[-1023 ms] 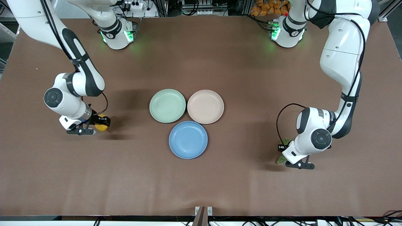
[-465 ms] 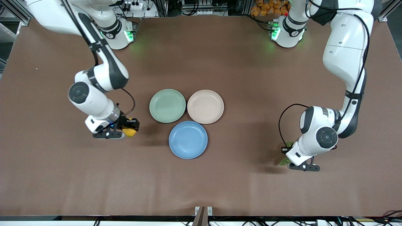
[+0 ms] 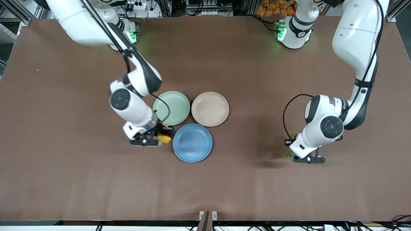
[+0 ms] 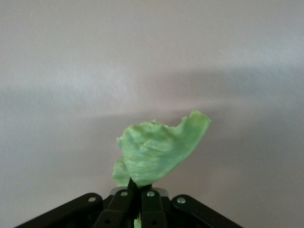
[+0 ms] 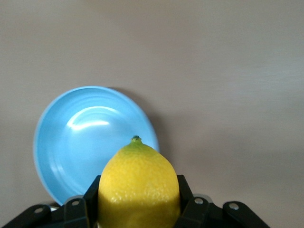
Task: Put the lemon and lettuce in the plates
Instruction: 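Carry the lemon over the blue plate while the left gripper carries lettuce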
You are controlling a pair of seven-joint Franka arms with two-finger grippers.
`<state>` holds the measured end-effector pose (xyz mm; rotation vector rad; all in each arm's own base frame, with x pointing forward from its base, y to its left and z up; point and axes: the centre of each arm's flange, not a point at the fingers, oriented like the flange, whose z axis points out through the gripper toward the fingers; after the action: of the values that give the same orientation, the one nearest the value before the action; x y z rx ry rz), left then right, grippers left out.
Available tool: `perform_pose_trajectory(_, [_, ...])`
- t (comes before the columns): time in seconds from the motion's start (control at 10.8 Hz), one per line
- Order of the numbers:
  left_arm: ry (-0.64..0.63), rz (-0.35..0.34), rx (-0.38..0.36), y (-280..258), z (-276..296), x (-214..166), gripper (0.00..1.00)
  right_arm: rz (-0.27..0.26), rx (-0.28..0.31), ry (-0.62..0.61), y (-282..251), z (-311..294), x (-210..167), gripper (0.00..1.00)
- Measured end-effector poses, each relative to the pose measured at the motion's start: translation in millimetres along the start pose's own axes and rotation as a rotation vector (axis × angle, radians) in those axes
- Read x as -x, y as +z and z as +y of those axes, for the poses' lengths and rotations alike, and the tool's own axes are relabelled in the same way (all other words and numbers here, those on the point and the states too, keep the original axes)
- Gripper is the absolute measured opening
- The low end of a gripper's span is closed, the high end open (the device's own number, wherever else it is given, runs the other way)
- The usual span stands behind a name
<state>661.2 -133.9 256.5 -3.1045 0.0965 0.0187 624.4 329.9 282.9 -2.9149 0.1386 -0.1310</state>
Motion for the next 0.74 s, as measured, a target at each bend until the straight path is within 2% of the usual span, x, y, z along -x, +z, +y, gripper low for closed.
perform_pose_trajectory(0.19, [-0.009, -0.013, -0.003, -19.5, 16.9, 31.1, 0.03, -0.001, -0.023, -0.02, 28.7, -27.5, 4.5, 0.64])
perform_pose_trajectory(0.47, [-0.047, -0.036, 0.003, -27.3, 57.8, 68.3, 0.03, 0.055, -0.081, -0.055, 65.0, -51.5, 13.6, 0.64])
perform_pose_trajectory(0.74, [-0.101, -0.078, 0.016, -17.2, 109.1, 99.3, 0.03, 0.06, -0.069, -0.098, 103.9, -56.8, 25.9, 0.64])
